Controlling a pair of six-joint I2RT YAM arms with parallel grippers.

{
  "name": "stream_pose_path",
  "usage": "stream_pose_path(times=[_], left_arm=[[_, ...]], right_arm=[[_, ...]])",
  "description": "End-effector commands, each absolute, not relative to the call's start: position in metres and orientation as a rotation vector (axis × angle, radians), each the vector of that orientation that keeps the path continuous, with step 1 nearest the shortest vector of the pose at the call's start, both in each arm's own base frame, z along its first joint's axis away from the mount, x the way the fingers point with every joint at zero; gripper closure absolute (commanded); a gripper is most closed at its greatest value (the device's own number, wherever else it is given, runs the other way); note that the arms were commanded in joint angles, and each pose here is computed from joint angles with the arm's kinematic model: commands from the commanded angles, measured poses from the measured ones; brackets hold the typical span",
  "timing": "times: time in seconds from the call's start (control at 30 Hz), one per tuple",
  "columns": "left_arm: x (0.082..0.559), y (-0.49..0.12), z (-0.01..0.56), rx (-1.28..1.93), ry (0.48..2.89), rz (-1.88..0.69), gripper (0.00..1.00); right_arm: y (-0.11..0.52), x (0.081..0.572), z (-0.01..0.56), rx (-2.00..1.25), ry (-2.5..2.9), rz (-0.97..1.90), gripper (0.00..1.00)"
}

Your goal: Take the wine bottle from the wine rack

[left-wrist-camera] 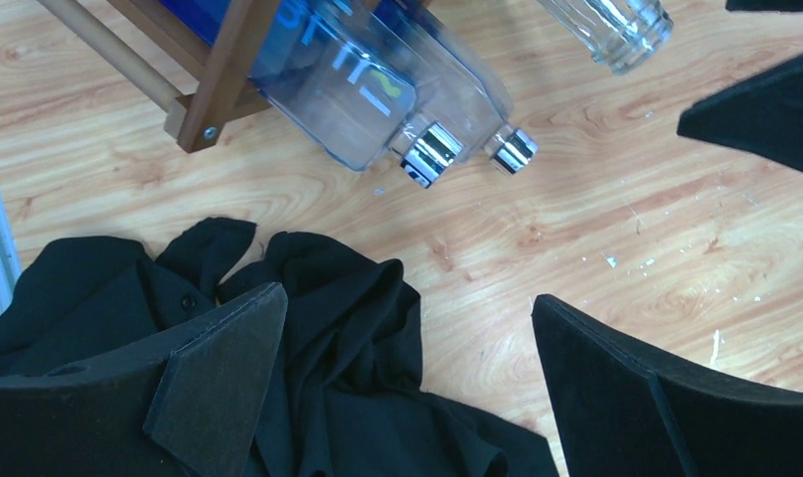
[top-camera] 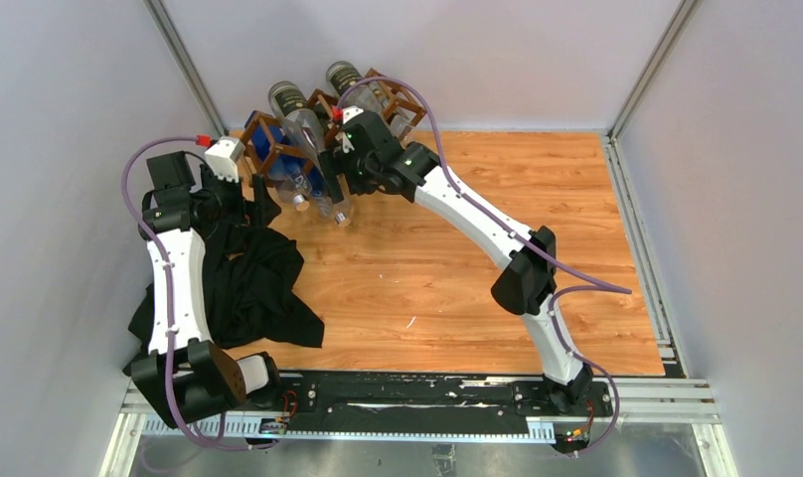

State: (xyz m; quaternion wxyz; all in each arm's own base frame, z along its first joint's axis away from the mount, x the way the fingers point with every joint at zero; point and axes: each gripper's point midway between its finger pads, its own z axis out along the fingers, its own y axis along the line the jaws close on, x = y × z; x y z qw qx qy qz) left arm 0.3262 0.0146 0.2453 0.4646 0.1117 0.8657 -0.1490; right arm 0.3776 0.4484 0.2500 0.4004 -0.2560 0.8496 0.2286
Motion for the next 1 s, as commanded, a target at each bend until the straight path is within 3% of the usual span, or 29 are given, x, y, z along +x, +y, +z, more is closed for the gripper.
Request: stream_pose_path(times=[0.0,0.63,0.97], left_arm=[[0.314,0.003,0.246,0.333,2.102,-0.425,0.0],[0.298,-0.018,0.237,0.414,2.065,-0.54,0.01],[0.297,-0.018,0.236,0.43,2.062,-0.535,0.02]], right_arm=[[0.469,0.382,0.264,-0.652,2.078,0.675,0.07],[0.513,0.424,0.242,-0.579,1.975,0.874,0.28],[0.52,0.438,0.237,-0.542,1.959,0.986,0.3]])
